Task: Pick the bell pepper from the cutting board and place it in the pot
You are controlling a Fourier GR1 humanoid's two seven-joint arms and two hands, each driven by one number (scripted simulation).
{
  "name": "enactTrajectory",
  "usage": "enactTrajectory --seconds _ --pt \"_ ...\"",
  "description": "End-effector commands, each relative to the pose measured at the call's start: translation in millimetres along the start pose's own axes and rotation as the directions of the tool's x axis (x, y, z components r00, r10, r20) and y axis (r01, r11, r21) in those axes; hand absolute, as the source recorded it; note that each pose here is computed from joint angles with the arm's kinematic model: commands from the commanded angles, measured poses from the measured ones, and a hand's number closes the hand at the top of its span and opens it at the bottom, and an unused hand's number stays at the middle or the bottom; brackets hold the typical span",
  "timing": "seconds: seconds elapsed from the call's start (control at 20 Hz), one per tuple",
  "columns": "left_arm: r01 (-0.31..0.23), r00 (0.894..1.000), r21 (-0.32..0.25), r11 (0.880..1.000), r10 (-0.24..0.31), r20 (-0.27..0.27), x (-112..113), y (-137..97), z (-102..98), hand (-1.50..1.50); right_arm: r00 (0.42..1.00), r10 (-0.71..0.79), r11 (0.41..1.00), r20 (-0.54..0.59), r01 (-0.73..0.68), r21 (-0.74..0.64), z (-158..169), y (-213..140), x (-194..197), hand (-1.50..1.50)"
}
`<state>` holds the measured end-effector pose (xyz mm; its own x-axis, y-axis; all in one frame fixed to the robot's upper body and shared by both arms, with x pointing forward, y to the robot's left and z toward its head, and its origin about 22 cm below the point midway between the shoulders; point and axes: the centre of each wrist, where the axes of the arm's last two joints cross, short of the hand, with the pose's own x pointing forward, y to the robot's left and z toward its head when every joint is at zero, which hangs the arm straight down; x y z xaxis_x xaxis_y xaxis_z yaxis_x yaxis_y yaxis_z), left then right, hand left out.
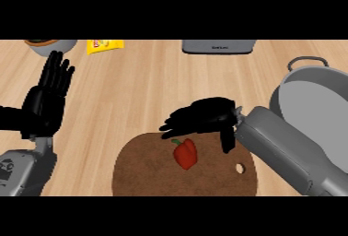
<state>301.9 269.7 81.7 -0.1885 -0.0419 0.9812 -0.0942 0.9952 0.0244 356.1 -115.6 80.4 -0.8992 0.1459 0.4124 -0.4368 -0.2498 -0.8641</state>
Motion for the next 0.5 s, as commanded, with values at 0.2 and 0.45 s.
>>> enactTrajectory --seconds 0.2,0.45 --pt "0.002 1.000 0.018 1.000 -0.002 0.005 -9 5 -12 0.00 0.998 0.008 1.000 0.056 -0.009 0.015 -22 9 17 -1.50" --pt "-0.011 1.000 -0.001 1.000 0.011 -0.002 -3 -28 -8 0.00 0.999 0.045 0.999 -0.029 -0.044 0.019 -25 24 6 -1.50"
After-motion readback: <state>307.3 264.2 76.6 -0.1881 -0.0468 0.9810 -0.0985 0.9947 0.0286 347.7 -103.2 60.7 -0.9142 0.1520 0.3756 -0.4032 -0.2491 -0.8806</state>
